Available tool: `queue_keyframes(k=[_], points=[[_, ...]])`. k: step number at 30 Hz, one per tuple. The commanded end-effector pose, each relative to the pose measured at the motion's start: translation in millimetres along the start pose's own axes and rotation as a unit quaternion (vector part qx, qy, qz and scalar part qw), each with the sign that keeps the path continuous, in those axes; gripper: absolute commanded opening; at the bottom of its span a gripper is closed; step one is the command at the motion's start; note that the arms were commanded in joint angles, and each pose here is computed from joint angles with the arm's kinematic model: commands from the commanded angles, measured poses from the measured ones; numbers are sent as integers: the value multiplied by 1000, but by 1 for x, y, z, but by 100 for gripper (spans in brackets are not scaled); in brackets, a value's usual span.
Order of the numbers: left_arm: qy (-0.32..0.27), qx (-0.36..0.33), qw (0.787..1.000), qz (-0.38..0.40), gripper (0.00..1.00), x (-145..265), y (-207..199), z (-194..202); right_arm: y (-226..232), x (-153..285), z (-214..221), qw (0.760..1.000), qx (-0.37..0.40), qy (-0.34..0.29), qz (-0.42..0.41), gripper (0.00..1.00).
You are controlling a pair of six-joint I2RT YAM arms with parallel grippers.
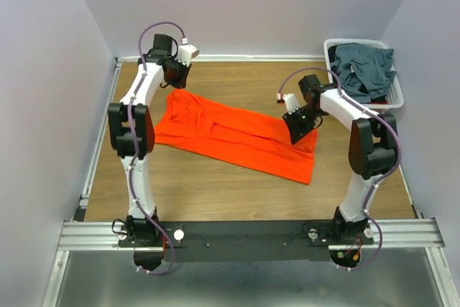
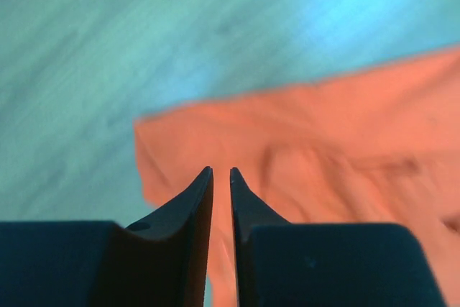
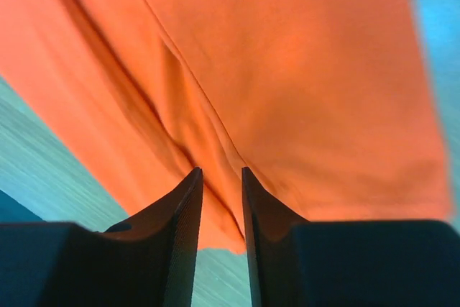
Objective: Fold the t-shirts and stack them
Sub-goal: Fold the tshirt
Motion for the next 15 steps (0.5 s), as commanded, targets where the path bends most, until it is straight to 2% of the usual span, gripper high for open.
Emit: queue_keyframes(k=[1, 2, 3, 5, 7, 8, 10, 15], points=[[-41, 7, 999, -3, 19, 73, -28, -5, -2, 35, -22, 998, 22, -51, 30, 36], [-4, 30, 999, 12, 15, 66, -37, 23, -4, 39, -30, 997, 25, -61, 37, 36], [22, 45, 999, 15, 7, 68, -48, 46, -10, 31, -32, 998, 23, -50, 37, 36], [47, 67, 997, 10, 0, 70, -58, 69, -21, 23, -37, 998, 23, -35, 47, 36], [58, 76, 995, -6, 0, 73, -63, 86, -28, 16, -38, 998, 27, -23, 56, 36], [92, 86, 992, -14, 0, 68, -67, 110, -31, 14, -39, 998, 28, -19, 60, 36], [117, 95, 988, -20, 0, 62, -72, 133, -39, 7, -42, 997, 30, -7, 69, 34], [141, 102, 984, -27, 0, 47, -71, 149, -49, -7, -38, 996, 34, 21, 79, 31]])
Point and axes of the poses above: each gripper's point midway between its finger pads, its own x axis back along the fingers, its own y axis along the line the jaws close on, z = x × y, the point moved 8 cm from there along x, back along the fingers, and after that the axes turned 1 degree about x, right-handed, at the moved point
